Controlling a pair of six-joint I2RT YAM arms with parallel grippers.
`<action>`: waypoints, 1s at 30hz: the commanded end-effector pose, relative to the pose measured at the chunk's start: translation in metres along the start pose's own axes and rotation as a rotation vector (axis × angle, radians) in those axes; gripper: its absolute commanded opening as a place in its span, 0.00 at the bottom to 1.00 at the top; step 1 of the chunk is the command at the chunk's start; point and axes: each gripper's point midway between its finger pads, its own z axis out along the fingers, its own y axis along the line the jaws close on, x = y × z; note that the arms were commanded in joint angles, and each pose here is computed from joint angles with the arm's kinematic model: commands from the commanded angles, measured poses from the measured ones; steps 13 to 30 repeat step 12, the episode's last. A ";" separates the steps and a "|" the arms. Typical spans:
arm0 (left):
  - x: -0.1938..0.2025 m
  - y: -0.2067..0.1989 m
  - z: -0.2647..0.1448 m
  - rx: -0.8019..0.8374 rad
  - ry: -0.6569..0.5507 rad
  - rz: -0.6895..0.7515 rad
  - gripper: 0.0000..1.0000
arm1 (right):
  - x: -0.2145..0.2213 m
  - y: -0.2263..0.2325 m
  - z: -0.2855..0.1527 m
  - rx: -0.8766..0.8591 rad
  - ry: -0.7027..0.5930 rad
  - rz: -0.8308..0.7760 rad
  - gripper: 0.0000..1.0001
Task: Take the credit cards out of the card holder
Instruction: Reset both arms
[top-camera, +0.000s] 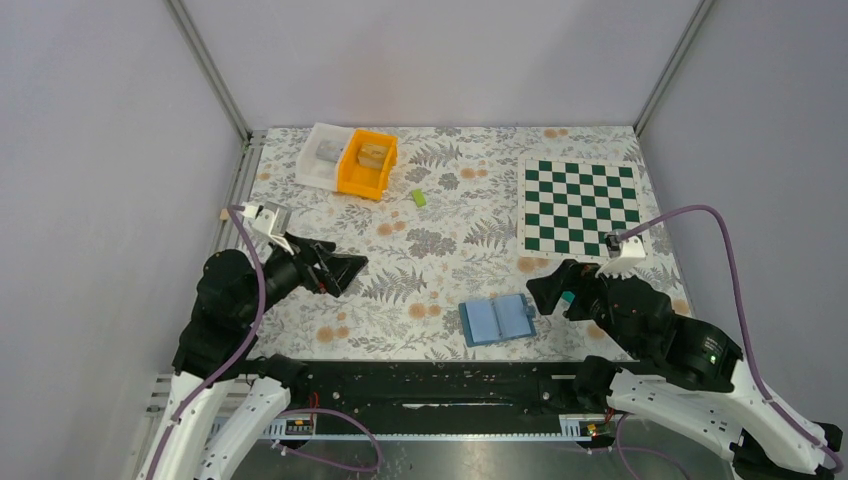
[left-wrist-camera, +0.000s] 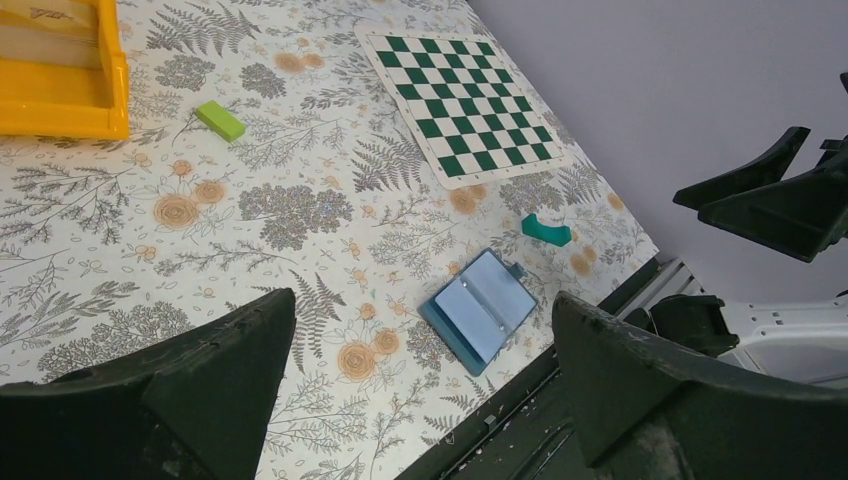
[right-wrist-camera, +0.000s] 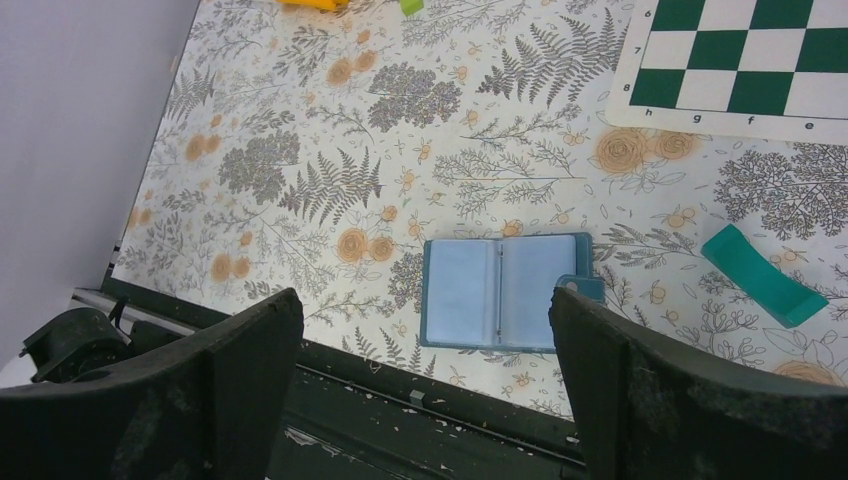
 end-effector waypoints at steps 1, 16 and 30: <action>-0.003 -0.006 0.001 0.038 -0.019 0.014 0.99 | -0.006 -0.006 0.003 0.035 -0.038 0.021 0.99; 0.003 -0.001 0.003 0.024 -0.010 0.008 0.99 | -0.007 -0.005 0.003 0.026 -0.051 0.034 1.00; 0.003 -0.001 0.003 0.024 -0.010 0.008 0.99 | -0.007 -0.005 0.003 0.026 -0.051 0.034 1.00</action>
